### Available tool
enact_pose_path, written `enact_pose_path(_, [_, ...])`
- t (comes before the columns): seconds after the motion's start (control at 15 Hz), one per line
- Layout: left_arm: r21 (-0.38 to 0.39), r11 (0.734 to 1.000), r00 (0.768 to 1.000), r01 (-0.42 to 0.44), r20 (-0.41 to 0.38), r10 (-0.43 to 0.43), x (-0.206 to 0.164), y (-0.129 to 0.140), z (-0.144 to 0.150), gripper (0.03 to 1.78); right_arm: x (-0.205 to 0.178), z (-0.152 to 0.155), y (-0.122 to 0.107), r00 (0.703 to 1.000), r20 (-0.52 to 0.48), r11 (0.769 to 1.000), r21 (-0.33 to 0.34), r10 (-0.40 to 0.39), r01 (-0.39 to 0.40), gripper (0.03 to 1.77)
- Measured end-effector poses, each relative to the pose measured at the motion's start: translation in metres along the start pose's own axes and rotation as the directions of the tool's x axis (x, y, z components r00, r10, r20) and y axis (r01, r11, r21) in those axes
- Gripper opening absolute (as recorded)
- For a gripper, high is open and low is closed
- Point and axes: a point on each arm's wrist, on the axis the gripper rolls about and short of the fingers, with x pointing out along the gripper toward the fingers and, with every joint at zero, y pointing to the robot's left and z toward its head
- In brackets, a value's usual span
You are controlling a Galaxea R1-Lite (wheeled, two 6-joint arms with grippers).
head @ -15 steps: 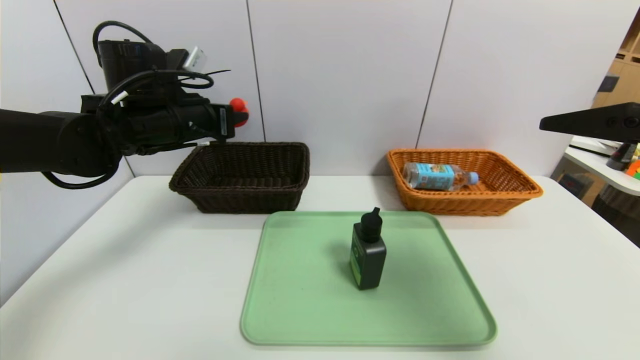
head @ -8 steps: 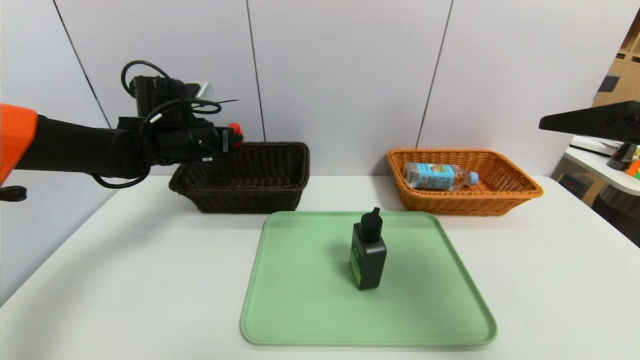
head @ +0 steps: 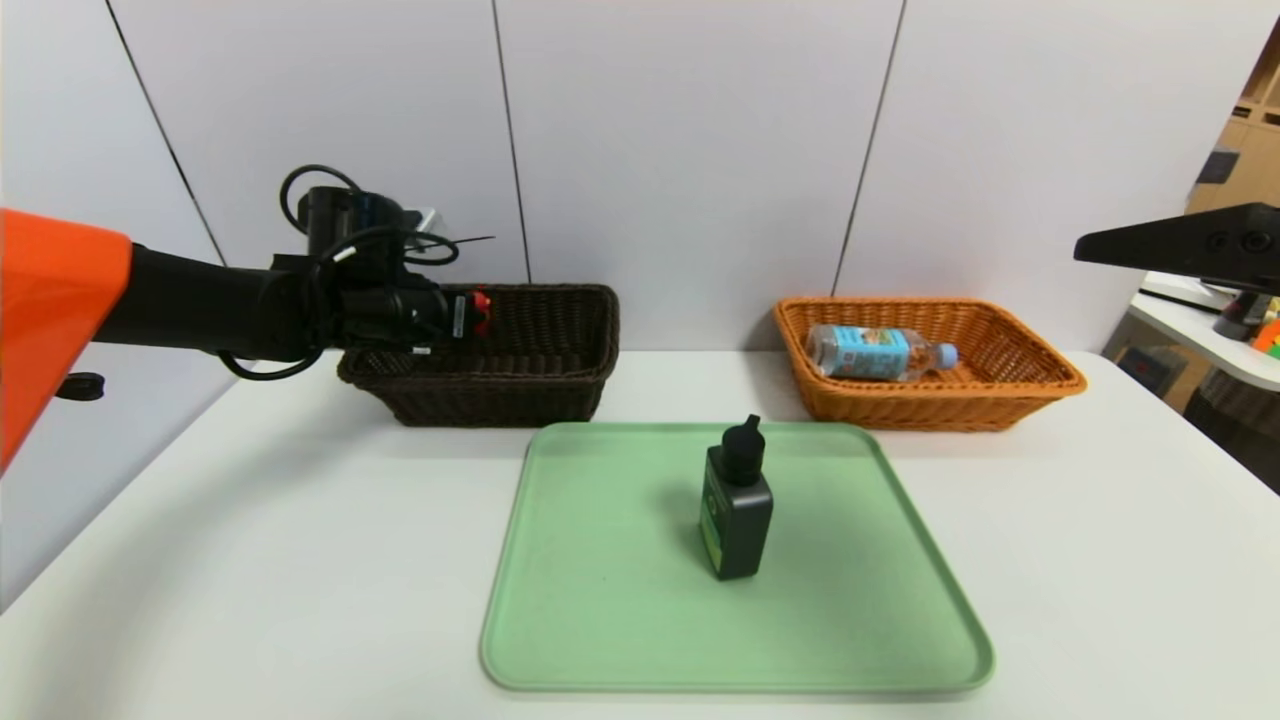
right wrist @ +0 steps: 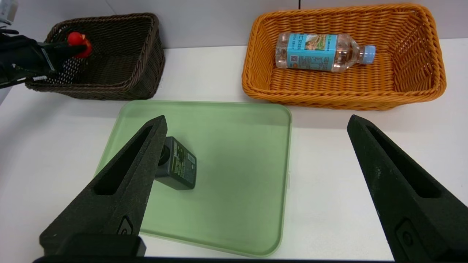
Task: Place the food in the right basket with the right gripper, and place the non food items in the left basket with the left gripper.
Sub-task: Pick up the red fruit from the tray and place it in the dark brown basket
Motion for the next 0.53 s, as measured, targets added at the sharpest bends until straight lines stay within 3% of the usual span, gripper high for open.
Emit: enact_pose_path(0.53, [-0.001, 0.999, 0.999, -0.044, -0.012, 0.044, 0.016, 0.009, 0.000, 0.58, 0.005, -0.001, 0.001, 1.000, -0.013, 1.000, -0.001, 0.000, 0.000, 1.70])
